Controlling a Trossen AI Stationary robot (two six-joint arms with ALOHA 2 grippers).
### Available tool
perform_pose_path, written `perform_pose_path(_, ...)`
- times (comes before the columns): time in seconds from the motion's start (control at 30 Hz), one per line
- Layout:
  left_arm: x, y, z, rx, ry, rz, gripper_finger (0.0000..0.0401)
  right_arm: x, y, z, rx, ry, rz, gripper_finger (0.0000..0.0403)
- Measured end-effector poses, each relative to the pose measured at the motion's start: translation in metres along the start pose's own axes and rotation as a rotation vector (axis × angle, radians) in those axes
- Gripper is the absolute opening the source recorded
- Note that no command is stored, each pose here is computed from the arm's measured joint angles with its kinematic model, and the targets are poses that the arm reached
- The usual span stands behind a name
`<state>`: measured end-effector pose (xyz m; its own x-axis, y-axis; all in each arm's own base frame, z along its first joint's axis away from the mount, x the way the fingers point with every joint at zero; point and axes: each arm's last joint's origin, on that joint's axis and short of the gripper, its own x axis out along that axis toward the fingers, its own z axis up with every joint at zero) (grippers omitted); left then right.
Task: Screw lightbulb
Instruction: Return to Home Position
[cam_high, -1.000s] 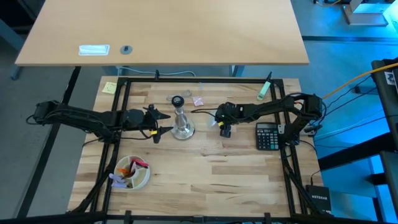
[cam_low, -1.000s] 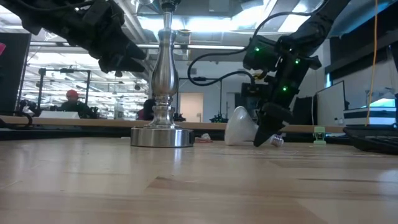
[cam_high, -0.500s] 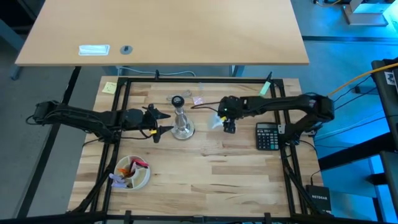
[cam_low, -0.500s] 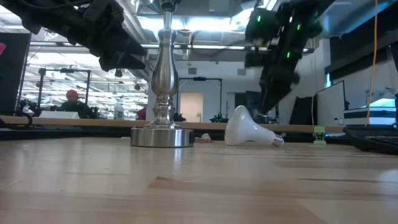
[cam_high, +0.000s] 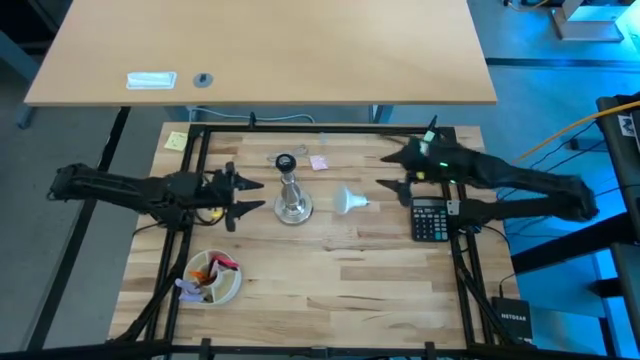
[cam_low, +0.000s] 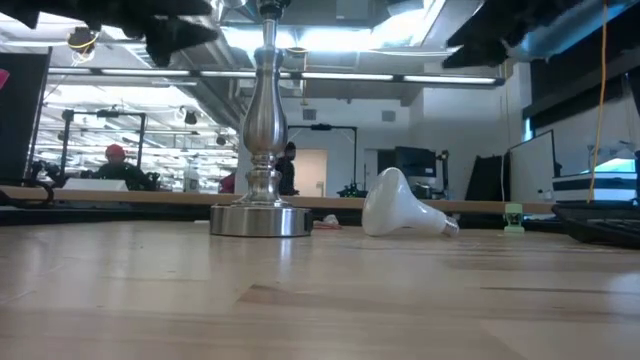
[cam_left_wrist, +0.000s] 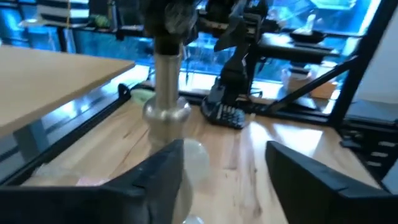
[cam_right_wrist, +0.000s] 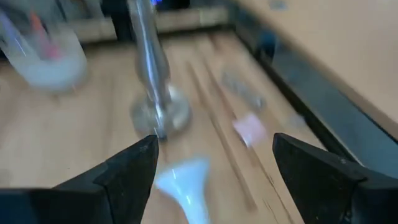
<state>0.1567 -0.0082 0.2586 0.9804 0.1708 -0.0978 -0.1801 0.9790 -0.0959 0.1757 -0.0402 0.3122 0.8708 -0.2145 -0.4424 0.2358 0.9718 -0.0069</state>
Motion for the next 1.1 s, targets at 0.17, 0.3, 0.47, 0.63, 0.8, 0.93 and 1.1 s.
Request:
perform_pose_path(0.17,-0.010,-0.004,0.001,0.034,-0.038,-0.047,0.0149,-0.027,0.000,-0.037,0.099,-0.236,0.019,0.0321)
perform_pose_path(0.3,-0.014,-0.002,-0.015,-0.012,-0.061,-0.058,0.0106,-0.035,-0.002,-0.070,0.174,-0.284,-0.019,0.0321)
perform_pose_path(0.47,-0.018,0.000,-0.033,-0.107,-0.097,-0.078,0.0081,-0.038,-0.002,-0.095,0.242,-0.393,0.002,0.0321)
perform_pose_path(0.63,-0.019,0.003,-0.044,-0.148,-0.077,-0.044,0.0077,-0.036,-0.003,-0.115,0.267,-0.434,-0.042,0.0321)
perform_pose_path(0.8,-0.018,0.004,-0.048,-0.200,-0.061,-0.036,0.0076,-0.037,-0.003,-0.119,0.319,-0.422,-0.013,0.0321)
perform_pose_path(0.93,-0.018,0.004,-0.048,-0.098,-0.066,-0.040,0.0076,-0.037,-0.002,-0.119,0.321,-0.420,0.007,0.0321)
perform_pose_path(1.1,-0.020,0.005,-0.049,0.002,-0.054,-0.041,0.0076,-0.028,-0.002,-0.127,0.270,-0.448,0.027,0.0321)
